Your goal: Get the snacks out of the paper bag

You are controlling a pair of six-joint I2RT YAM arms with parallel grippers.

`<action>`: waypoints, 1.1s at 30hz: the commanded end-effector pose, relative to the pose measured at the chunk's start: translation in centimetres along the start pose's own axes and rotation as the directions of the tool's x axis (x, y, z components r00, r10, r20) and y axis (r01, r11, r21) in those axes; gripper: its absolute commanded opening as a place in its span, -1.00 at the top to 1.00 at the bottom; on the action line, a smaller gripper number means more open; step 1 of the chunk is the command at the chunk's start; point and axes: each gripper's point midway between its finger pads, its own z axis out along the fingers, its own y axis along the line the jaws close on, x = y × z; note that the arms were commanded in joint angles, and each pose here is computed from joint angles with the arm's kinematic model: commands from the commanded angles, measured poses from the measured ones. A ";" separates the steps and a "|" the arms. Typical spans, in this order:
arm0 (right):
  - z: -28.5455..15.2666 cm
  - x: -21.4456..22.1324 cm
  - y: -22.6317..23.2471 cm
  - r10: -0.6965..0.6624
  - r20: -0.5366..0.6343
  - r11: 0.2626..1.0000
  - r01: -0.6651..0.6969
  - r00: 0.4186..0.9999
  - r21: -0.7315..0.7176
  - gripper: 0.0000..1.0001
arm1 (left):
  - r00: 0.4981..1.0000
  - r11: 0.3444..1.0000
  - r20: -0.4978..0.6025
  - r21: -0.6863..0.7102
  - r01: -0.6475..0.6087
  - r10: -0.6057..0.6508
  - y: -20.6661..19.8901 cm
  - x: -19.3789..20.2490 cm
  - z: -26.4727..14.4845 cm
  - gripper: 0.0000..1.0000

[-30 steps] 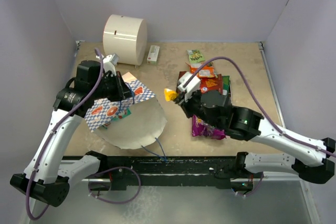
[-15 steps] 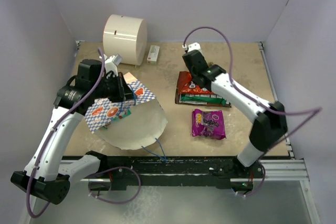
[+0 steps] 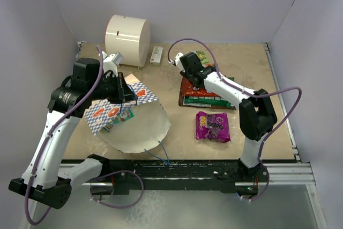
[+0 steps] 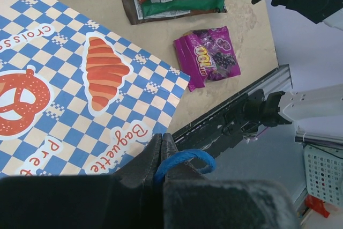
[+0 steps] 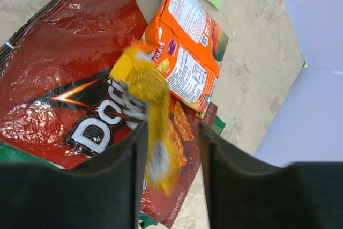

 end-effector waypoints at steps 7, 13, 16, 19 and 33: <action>-5.8 0.0 -2.3 0.118 0.054 0.993 -0.117 0.992 -0.024 -0.59 | 0.999 0.999 0.018 0.042 -0.029 0.028 -0.7 -0.6 0.2 1.00; -11.6 -1.7 1.6 0.359 0.243 0.915 -0.289 0.901 -0.281 -0.68 | 1.000 0.999 -0.003 0.049 0.005 -0.005 -0.3 0.1 1.1 1.00; -14.8 -2.9 5.3 0.363 0.374 0.891 -0.200 0.854 -0.407 -0.68 | 1.000 0.999 -0.005 0.048 0.012 -0.012 -0.2 0.1 1.3 1.00; -18.7 -4.2 9.5 0.342 0.521 0.857 -0.032 0.782 -0.515 -0.67 | 1.000 0.999 0.001 0.037 0.012 -0.013 -0.1 -0.1 1.2 1.00; -28.4 -10.5 20.7 0.512 0.771 0.723 0.294 0.379 -0.625 -0.58 | 0.998 0.998 0.041 0.032 0.049 -0.050 -0.5 -0.9 0.7 1.00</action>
